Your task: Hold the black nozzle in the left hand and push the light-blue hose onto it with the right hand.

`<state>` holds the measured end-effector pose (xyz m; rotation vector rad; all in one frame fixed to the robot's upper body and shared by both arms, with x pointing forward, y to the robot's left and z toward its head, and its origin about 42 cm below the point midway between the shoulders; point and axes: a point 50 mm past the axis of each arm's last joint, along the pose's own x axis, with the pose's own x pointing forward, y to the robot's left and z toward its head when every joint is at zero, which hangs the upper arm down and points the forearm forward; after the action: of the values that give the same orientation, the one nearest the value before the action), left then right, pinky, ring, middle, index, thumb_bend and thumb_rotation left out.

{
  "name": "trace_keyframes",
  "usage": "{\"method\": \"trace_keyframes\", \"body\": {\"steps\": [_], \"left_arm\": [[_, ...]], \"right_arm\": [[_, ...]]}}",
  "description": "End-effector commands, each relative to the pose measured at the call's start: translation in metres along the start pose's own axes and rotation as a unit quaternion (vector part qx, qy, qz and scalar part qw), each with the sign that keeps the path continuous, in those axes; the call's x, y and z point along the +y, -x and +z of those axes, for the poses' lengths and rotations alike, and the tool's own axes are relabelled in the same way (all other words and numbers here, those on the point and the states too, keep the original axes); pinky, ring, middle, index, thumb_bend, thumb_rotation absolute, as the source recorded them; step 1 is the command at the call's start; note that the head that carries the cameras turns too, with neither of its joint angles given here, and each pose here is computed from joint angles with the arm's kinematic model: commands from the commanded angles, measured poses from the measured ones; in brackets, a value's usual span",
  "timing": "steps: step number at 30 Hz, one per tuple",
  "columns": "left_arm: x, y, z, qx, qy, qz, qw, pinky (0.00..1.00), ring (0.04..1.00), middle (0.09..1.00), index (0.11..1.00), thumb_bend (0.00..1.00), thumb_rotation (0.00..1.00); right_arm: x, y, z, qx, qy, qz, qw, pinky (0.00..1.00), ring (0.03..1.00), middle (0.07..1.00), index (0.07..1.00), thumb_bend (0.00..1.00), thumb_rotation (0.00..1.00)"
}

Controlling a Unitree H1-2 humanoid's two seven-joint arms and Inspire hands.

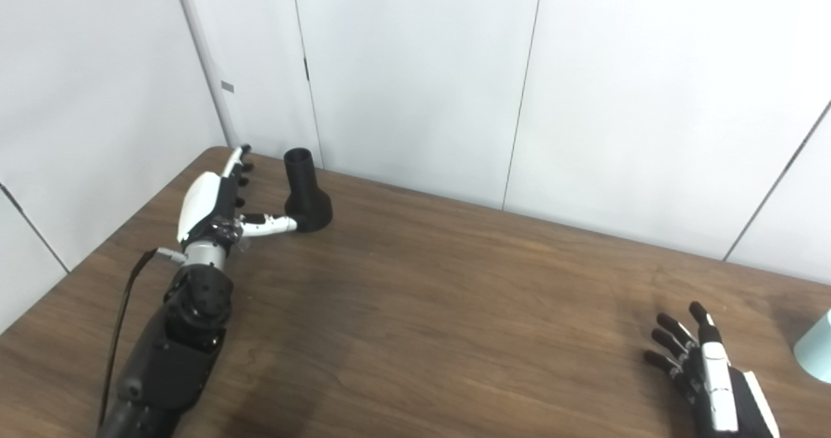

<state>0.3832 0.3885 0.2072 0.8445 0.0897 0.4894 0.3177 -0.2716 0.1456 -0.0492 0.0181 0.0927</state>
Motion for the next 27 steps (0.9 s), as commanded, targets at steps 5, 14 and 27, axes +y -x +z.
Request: {"method": "trace_keyframes", "body": {"steps": [5,14,27], "left_arm": [[0.017,-0.035,0.022,-0.013,-0.006,-0.012,1.0,0.69,0.857,0.905,0.921,1.0,0.33],[0.006,-0.051,0.028,0.012,-0.066,-0.019,0.998,0.99,0.99,0.963,0.924,1.0,0.38],[-0.002,-0.066,0.024,0.018,-0.112,-0.033,0.993,1.0,1.0,0.989,0.946,1.0,0.37]], "right_arm": [[-0.001,0.003,0.003,-0.003,0.014,0.005,1.0,0.75,0.864,0.871,1.0,0.28,1.0],[0.0,0.007,0.004,-0.006,0.027,0.007,1.0,0.72,0.856,0.871,0.994,0.3,1.0],[0.005,0.011,0.009,-0.01,0.047,0.01,0.999,0.69,0.837,0.863,0.998,0.29,1.0]]}}
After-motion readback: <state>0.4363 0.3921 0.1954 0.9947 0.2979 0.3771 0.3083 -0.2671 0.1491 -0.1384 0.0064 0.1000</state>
